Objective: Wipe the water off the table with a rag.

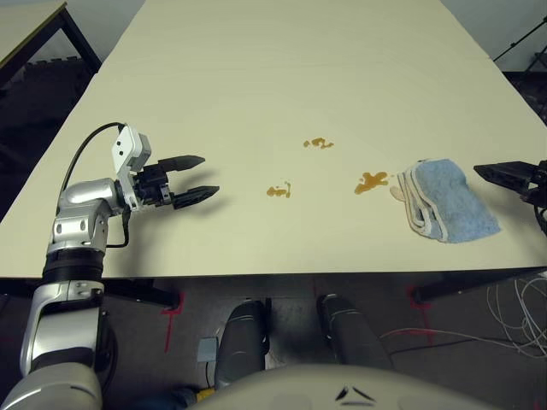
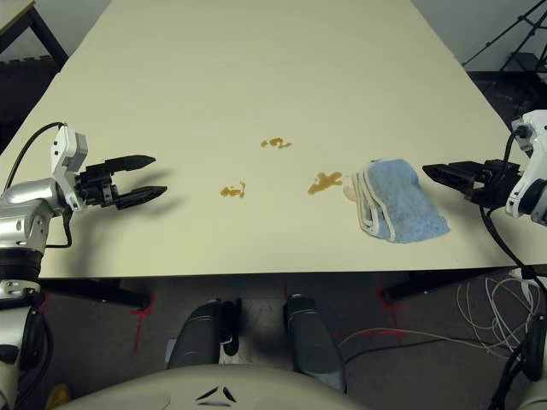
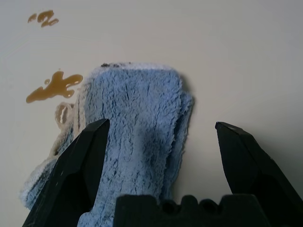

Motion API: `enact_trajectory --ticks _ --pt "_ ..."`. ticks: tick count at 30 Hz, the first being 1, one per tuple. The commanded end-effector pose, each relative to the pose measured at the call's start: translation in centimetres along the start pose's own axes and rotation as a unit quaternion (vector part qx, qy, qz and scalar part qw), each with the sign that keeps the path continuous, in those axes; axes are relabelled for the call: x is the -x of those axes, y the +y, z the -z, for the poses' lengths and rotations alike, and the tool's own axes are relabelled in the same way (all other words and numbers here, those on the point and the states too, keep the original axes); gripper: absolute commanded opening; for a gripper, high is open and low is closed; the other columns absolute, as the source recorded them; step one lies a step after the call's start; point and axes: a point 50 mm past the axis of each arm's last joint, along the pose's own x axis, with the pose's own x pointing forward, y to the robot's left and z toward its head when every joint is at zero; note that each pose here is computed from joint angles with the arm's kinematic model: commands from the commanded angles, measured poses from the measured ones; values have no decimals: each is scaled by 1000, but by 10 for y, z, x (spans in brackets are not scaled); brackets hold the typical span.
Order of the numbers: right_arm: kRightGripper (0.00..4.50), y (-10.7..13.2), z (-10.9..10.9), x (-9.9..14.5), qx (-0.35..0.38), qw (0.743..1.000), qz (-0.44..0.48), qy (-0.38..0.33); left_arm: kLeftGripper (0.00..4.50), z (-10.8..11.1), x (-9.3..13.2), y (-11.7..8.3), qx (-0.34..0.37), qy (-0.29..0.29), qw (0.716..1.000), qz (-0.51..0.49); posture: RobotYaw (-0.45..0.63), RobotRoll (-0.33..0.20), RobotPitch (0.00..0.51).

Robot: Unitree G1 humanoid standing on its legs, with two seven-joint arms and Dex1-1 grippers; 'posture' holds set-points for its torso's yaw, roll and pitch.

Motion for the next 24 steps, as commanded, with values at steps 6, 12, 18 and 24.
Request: enact_trajectory --ticks 6,12,18,24 --pt "4468 10 21 -25 28 998 -18 44 4500 2 1 0 -10 17 1000 0 -177 0 150" --pt "4468 17 30 -33 36 998 -30 53 4500 1 2 1 -8 17 1000 -2 -177 0 150" --pt "4468 30 38 -39 59 994 -54 73 4500 0 2 2 -11 16 1000 -4 -173 0 155" --pt "2791 36 47 -43 90 990 -58 93 4500 1 -1 3 -14 15 1000 -5 -183 0 154"
